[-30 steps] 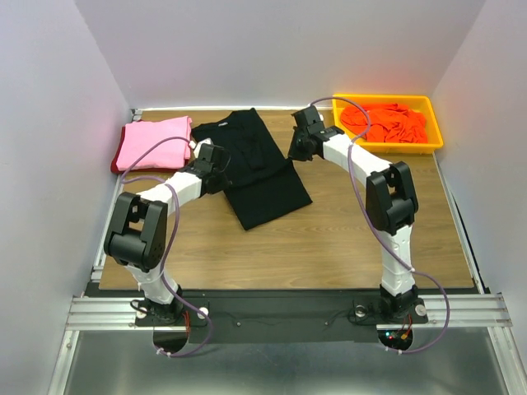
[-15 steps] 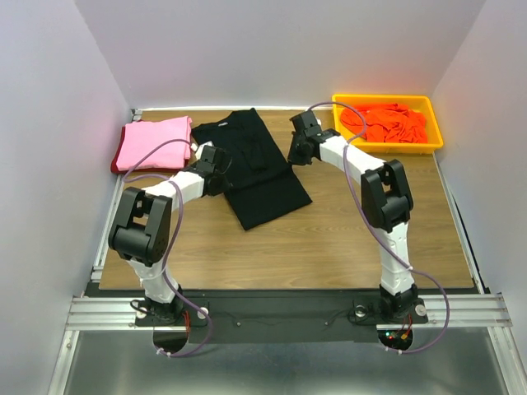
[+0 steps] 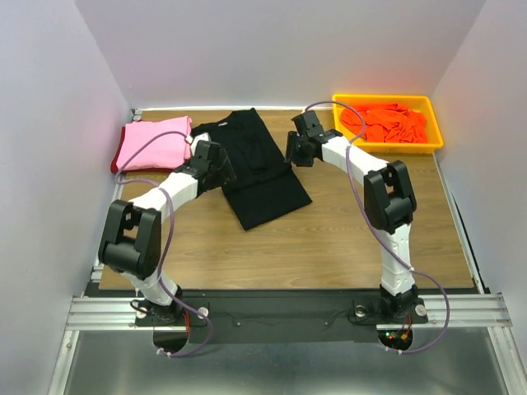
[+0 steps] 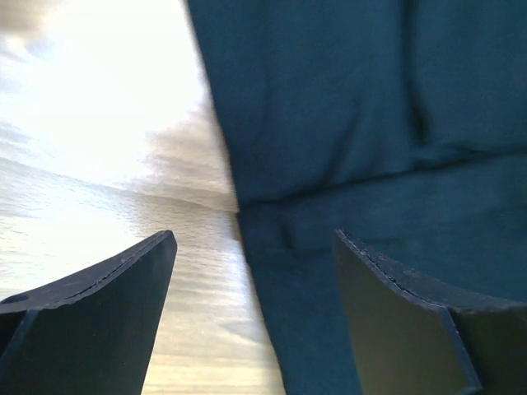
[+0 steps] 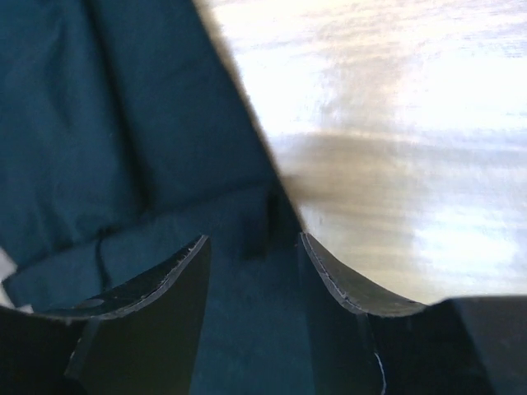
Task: Fold and stack the t-shirts
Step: Fold the tshirt
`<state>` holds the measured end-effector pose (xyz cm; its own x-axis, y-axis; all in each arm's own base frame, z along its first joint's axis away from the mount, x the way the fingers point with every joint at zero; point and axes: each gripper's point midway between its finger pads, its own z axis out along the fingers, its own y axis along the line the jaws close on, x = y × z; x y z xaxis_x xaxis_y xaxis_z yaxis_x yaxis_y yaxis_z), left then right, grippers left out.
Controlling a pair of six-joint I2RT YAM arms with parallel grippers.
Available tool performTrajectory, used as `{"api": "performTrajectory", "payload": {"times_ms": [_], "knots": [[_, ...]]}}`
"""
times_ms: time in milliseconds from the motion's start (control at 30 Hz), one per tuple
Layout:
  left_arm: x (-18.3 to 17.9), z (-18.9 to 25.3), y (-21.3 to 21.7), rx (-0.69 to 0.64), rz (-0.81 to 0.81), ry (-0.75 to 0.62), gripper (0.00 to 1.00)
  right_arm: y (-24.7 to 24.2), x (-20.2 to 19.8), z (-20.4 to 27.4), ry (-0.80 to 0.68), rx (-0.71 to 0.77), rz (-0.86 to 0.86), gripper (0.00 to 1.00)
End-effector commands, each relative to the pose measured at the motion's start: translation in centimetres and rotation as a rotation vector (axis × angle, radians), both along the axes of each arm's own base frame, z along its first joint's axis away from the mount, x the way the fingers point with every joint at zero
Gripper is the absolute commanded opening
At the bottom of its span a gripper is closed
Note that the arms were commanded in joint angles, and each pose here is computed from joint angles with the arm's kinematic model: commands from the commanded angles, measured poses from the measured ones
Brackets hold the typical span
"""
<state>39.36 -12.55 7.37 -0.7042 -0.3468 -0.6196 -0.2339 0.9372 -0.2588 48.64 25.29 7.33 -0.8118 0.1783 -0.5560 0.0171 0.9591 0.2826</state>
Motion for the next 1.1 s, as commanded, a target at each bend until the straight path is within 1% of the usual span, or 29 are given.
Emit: {"api": "performTrajectory", "payload": {"times_ms": [0,33,100,167,200,267,333,433,467,500,600,767,867,1067], "knots": [[0.1,5.5,0.3,-0.008,-0.027,-0.143,0.9,2.0,-1.7,5.1,-0.112,0.029,0.123,0.53],[-0.1,5.9,0.4,-0.009,-0.025,-0.152,0.92,2.0,-1.6,5.1,-0.119,0.024,0.129,0.53],[-0.9,6.6,1.0,0.004,-0.028,-0.18,0.99,2.7,-2.9,4.2,-0.116,-0.003,0.163,0.53],[-1.2,7.8,1.7,0.019,-0.018,-0.232,0.99,3.4,-4.2,2.7,-0.095,-0.01,0.197,0.53],[-1.9,7.1,2.2,0.035,-0.013,-0.226,0.99,3.9,-4.3,2.7,-0.109,-0.005,0.21,0.53],[-2.4,7.9,3.0,0.054,0.002,-0.269,0.99,5.0,-5.1,1.5,-0.114,-0.018,0.24,0.52],[-3.1,7.6,3.5,0.067,0.006,-0.276,0.99,5.7,-5.7,0.6,-0.11,-0.028,0.258,0.52],[-3.9,8.7,4.4,0.075,0.032,-0.332,0.99,6.4,-6.0,-0.9,-0.113,-0.028,0.276,0.52],[-4.2,8.0,4.5,0.084,0.03,-0.32,0.99,6.5,-5.9,-1.1,-0.117,-0.026,0.277,0.52],[-4.0,8.8,4.5,0.074,0.037,-0.356,0.99,6.8,-5.7,-1.1,-0.137,-0.021,0.281,0.51],[-4.4,8.0,4.7,0.068,0.04,-0.371,0.99,7.2,-5.2,-1.7,-0.173,-0.028,0.286,0.51],[-4.6,6.9,5.2,0.09,0.052,-0.365,0.99,7.5,-4.4,-3.1,-0.19,-0.045,0.279,0.5],[-4.8,6.5,5.3,0.097,0.049,-0.355,0.99,7.7,-3.8,-3.1,-0.211,-0.05,0.272,0.51],[-4.8,6.6,5.2,0.095,0.043,-0.363,0.99,8.5,-1.5,-0.4,-0.294,-0.046,0.246,0.51]]}}
